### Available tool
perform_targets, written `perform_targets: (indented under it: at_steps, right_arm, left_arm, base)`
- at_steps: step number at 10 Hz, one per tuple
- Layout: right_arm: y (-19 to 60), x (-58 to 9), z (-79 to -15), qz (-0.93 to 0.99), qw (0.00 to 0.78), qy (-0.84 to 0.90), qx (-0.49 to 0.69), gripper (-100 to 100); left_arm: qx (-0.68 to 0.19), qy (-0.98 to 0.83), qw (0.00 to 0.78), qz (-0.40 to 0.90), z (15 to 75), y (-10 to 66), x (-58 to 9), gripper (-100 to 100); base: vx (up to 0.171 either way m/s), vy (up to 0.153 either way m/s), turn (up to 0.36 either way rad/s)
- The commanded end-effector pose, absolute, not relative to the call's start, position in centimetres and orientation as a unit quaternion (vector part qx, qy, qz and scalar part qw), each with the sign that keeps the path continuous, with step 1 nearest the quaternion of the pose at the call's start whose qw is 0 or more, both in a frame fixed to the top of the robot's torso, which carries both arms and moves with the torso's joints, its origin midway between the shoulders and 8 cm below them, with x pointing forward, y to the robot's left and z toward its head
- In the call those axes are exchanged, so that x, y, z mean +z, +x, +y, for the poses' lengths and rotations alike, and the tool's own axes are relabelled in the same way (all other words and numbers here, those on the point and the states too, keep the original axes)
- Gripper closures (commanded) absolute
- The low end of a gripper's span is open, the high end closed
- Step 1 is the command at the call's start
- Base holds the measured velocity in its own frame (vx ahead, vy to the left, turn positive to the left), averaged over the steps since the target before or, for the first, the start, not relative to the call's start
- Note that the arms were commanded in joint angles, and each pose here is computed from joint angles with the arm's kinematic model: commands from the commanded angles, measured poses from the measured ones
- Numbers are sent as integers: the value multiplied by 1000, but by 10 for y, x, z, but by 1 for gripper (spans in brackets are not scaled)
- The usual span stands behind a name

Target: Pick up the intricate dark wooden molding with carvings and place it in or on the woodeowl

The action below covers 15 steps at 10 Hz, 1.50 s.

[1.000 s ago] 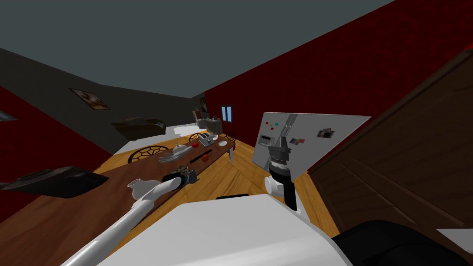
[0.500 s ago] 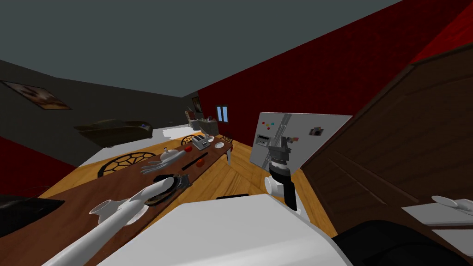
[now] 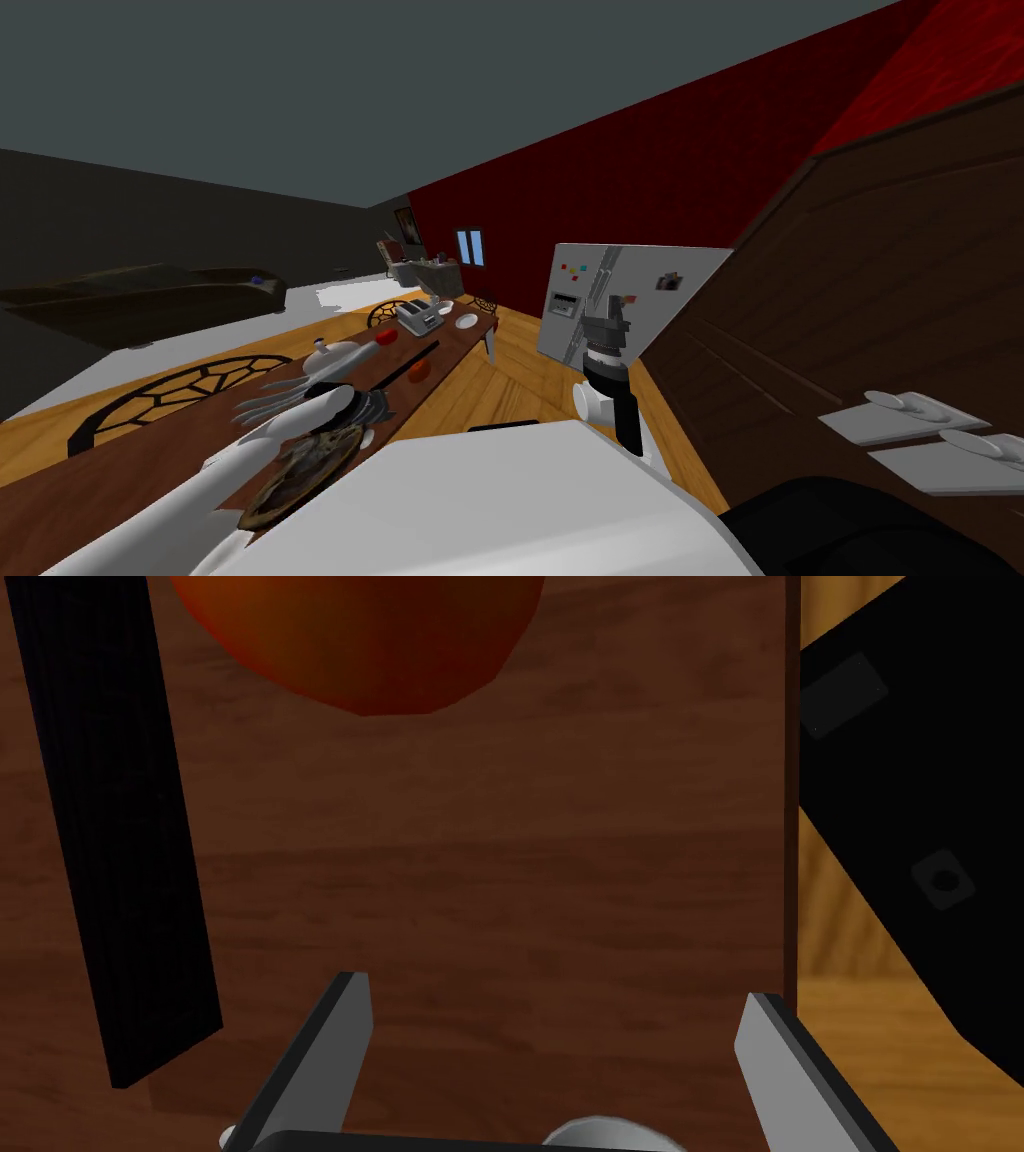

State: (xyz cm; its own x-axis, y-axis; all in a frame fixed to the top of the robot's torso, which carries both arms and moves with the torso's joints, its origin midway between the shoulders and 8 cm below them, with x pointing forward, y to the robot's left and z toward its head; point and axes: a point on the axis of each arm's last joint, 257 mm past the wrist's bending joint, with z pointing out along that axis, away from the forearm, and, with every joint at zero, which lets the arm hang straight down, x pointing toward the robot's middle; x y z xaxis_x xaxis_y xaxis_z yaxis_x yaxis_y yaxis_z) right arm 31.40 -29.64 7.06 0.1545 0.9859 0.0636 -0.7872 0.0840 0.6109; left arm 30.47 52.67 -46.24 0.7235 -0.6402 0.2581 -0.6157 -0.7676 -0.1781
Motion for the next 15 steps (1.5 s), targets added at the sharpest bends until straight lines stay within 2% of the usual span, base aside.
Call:
perform_targets:
  at_steps: [1,4,9,15]
  right_arm:
    - [314,71,-296,187,712,265,623,0]
    - [314,71,-296,187,712,265,623,0]
    - [314,71,-296,187,712,265,623,0]
    - [314,71,-296,187,712,265,623,0]
  left_arm:
    - [-143,-934,35,327,536,300,-462,-100]
    - [-102,-954,27,280,572,268,-457,-100]
    - [-72,-967,21,242,595,242,-449,-100]
    - [-25,-983,3,182,618,195,-445,-100]
  base:
    - [91,59,-85]
    - [82,41,-163]
    - [83,52,-89]
    - [146,48,-168]
